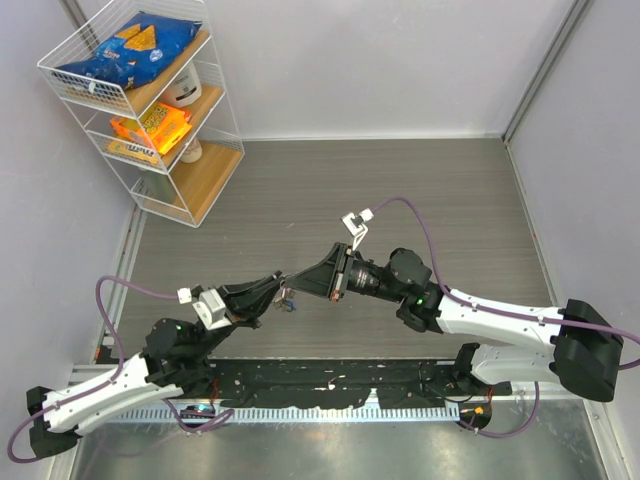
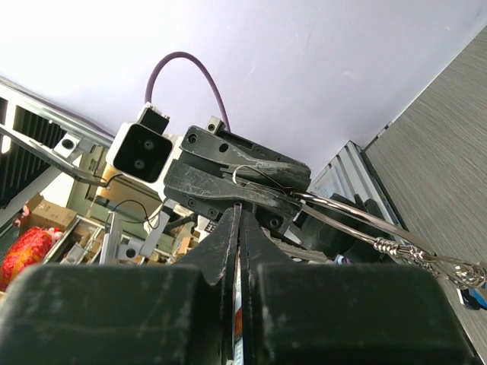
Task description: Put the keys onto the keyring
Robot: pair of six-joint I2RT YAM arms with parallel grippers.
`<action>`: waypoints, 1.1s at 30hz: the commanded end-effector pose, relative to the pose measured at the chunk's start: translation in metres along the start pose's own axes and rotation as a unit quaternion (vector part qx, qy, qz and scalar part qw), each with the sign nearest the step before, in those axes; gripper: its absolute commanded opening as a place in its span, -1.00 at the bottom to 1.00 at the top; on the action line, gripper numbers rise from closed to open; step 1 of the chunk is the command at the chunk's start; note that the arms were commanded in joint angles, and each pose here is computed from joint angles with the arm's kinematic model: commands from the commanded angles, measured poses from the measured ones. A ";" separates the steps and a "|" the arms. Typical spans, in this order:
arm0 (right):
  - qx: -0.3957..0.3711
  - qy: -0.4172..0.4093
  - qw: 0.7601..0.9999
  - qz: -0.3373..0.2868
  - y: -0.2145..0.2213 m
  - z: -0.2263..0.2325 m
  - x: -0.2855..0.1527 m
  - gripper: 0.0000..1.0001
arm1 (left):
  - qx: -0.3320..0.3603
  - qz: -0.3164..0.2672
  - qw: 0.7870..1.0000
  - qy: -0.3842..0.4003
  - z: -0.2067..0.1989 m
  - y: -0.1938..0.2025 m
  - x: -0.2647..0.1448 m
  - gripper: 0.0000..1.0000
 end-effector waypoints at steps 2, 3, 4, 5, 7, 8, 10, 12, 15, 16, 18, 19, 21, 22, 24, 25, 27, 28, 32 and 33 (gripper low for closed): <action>-0.001 -0.024 0.999 -0.027 -0.008 0.011 0.001 -0.88 | -0.011 -0.048 0.999 0.005 -0.001 -0.019 0.002 -1.00; -0.001 -0.024 0.999 -0.026 -0.008 0.011 0.002 -0.89 | -0.010 -0.049 0.999 0.006 -0.001 -0.020 0.002 -1.00; 0.002 -0.021 0.999 -0.026 -0.008 0.010 0.002 -0.89 | -0.010 -0.049 0.999 0.006 -0.001 -0.019 0.003 -1.00; 0.004 -0.023 0.999 -0.026 -0.008 0.010 0.003 -0.88 | -0.009 -0.050 0.999 0.008 -0.001 -0.020 0.003 -1.00; 0.007 -0.023 0.999 -0.028 -0.008 0.008 0.003 -0.89 | -0.009 -0.049 0.999 0.010 -0.002 -0.019 0.003 -1.00; 0.009 -0.024 0.999 -0.030 -0.008 0.009 0.003 -0.88 | -0.009 -0.050 0.999 0.011 -0.002 -0.020 0.003 -1.00; 0.011 -0.023 0.999 -0.030 -0.008 0.009 0.004 -0.88 | -0.007 -0.050 0.999 0.013 -0.003 -0.020 0.003 -1.00; 0.013 -0.022 0.999 -0.031 -0.009 0.008 0.004 -0.88 | -0.006 -0.050 0.999 0.014 -0.003 -0.019 0.003 -1.00; 0.016 -0.020 0.999 -0.034 -0.009 0.007 0.005 -0.88 | -0.004 -0.051 0.999 0.017 -0.004 -0.019 0.003 -1.00; 0.017 -0.020 0.999 -0.035 -0.009 0.007 0.004 -0.88 | -0.005 -0.051 0.998 0.019 -0.005 -0.019 0.004 -1.00; 0.018 -0.021 0.999 -0.034 -0.009 0.007 0.005 -0.88 | -0.003 -0.051 0.998 0.022 -0.005 -0.019 0.004 -1.00; 0.018 -0.022 0.999 -0.034 -0.010 0.008 0.006 -0.89 | -0.002 -0.050 0.998 0.023 -0.005 -0.018 0.004 -1.00; 0.019 -0.020 0.999 -0.033 -0.009 0.007 0.006 -0.88 | -0.001 -0.051 0.998 0.023 -0.005 -0.018 0.004 -1.00; 0.019 -0.019 0.999 -0.034 -0.009 0.007 0.006 -0.89 | 0.000 -0.050 0.998 0.024 -0.006 -0.017 0.005 -1.00; 0.021 -0.017 0.999 -0.033 -0.009 0.006 0.006 -0.88 | 0.000 -0.052 0.998 0.023 -0.005 -0.018 0.005 -1.00; 0.022 -0.017 0.999 -0.034 -0.009 0.005 0.006 -0.89 | 0.001 -0.052 0.998 0.023 -0.005 -0.018 0.004 -1.00; 0.024 -0.013 0.999 -0.033 -0.008 0.003 0.006 -0.88 | 0.001 -0.053 0.998 0.024 -0.006 -0.017 0.005 -1.00; 0.025 -0.013 0.999 -0.033 -0.008 0.003 0.006 -0.89 | 0.000 -0.055 0.998 0.023 -0.005 -0.018 0.005 -1.00; 0.030 -0.012 0.999 -0.034 -0.008 0.002 0.008 -0.89 | 0.001 -0.053 0.998 0.028 -0.007 -0.017 0.006 -1.00; 0.030 -0.011 0.999 -0.034 -0.008 0.002 0.008 -0.88 | 0.002 -0.054 0.998 0.027 -0.006 -0.018 0.006 -1.00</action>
Point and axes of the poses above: each gripper's point midway between its finger pads, its own x axis out along the fingers, its own z axis along the line the jaws close on, y = z × x, the point moved 5 cm from there along -x, back along the fingers, and after that the axes turned 1 degree about x, right-handed, at the moved point
